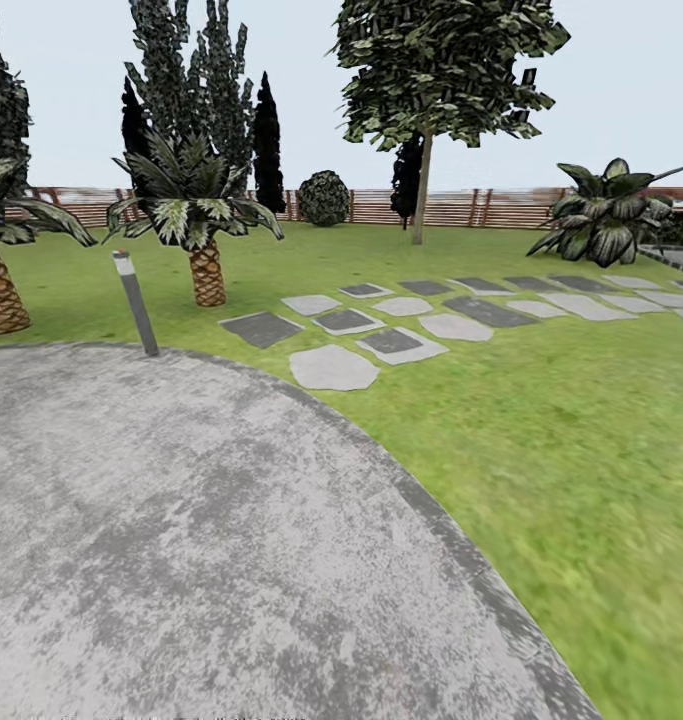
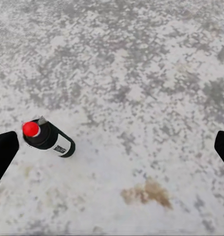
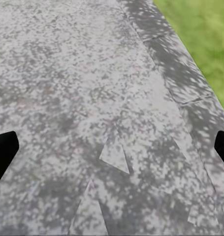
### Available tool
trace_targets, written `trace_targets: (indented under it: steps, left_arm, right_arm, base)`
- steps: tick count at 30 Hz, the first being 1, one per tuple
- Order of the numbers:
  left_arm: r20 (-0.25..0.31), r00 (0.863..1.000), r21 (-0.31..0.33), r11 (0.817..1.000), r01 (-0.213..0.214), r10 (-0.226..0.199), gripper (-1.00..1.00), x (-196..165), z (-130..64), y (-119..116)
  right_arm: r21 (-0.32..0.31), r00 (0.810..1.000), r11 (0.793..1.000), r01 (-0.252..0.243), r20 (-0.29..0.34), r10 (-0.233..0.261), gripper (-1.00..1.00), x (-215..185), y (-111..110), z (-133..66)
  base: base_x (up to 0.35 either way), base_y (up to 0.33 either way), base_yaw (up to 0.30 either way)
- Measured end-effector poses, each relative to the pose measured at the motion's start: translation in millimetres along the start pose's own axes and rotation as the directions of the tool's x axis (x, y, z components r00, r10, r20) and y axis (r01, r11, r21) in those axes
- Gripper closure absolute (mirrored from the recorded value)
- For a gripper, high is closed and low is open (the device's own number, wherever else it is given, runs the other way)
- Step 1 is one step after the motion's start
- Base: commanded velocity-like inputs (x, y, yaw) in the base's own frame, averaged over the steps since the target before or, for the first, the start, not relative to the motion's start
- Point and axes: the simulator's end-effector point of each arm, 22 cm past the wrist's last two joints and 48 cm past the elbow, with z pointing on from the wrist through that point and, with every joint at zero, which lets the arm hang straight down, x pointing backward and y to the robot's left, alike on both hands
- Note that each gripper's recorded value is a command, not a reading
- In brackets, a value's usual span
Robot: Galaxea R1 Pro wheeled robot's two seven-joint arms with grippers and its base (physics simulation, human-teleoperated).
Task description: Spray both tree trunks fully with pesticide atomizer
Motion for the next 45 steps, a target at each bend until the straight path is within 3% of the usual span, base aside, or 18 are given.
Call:
trace_targets:
  steps: [7,33,35,36,37,39,45]
  left_arm:
    - [-0.001,1.000,0.000,1.000,0.000,0.000,-1.00,0,0.1,1]
    - [0.013,1.000,0.001,1.000,-0.006,0.006,-1.00,-8,3.1,5]
    - [0.078,0.997,0.000,1.000,-0.013,0.013,-1.00,-49,16.1,11]
    - [0.138,0.989,0.035,0.998,-0.051,0.045,-1.00,-97,29.2,16]
    - [0.226,0.973,0.054,0.997,-0.057,0.043,-1.00,-172,46.1,6]
    - [0.223,0.973,0.081,0.993,-0.082,0.062,-1.00,-196,53.1,4]
    - [0.238,0.964,0.112,0.983,-0.148,0.118,-1.00,-238,60.8,10]
  right_arm:
    - [0.000,1.000,1.000,0.000,0.000,0.000,-1.00,0,0,0.0]
    - [0.000,1.000,1.000,-0.001,0.010,0.001,-1.00,-5,0,1.2]
    - [0.002,0.994,1.000,0.003,0.112,-0.003,-1.00,-58,-3,16.4]
    - [0.000,0.989,0.999,0.032,0.146,-0.032,-1.00,-108,-4,32.1]
    - [0.015,0.967,0.999,0.033,0.253,-0.036,-1.00,-198,-10,60.0]
    - [0.023,0.966,0.999,0.037,0.254,-0.041,-1.00,-235,-13,73.8]
    - [0.030,0.957,0.999,0.028,0.287,-0.036,-1.00,-306,-15,90.3]
  base:
    - [0.000,0.135,0.182]
    - [0.000,0.009,0.005]
    - [0.000,0.000,0.000]
    - [0.000,0.000,0.000]
    - [0.000,0.000,0.000]
    - [0.000,0.000,0.000]
    - [0.000,0.000,0.000]
